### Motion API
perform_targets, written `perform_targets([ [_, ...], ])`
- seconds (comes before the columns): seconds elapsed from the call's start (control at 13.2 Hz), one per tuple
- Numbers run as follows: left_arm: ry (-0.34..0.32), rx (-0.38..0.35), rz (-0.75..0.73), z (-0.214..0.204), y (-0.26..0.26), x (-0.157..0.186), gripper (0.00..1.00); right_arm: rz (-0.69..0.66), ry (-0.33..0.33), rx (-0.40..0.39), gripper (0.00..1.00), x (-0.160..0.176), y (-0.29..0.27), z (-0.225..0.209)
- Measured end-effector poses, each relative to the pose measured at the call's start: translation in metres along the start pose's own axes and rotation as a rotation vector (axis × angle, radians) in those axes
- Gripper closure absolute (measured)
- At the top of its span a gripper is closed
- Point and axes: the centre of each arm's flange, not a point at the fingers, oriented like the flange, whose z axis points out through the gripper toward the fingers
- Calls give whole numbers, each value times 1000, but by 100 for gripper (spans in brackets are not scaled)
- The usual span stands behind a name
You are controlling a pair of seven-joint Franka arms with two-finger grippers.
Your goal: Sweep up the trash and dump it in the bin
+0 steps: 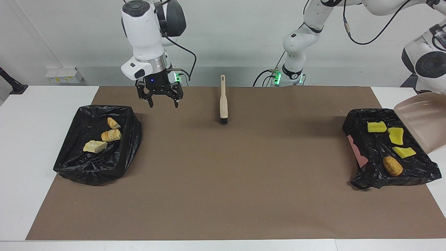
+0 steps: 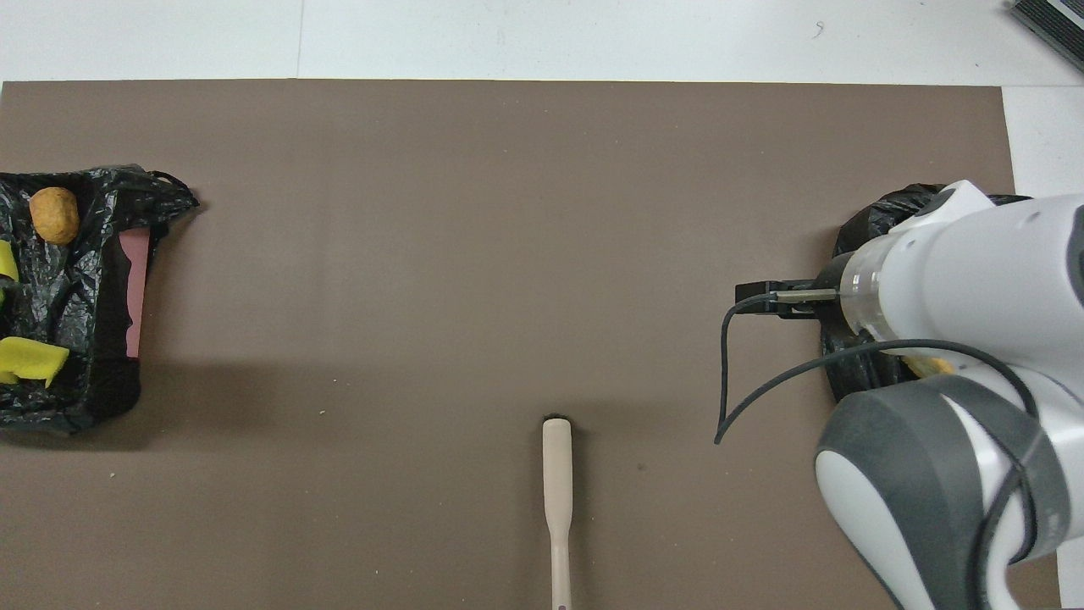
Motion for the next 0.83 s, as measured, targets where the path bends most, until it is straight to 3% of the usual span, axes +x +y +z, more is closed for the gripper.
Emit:
perform_targets([
  [0.23,-1,4,6,-24,-1,7,68,10,-2,-10,0,13,52,-22],
  [0.38,41,-22,-2,-44,-1,24,68,2,-1,-16,0,19,86,-39],
  [0.6,163,-85,-37,-81,3,60,68,-5,-11,-20,0,19,124,-76],
  [0.83,304,-174,-124,-122,13,100,68,12,-26,-23,0,17,142,-83],
])
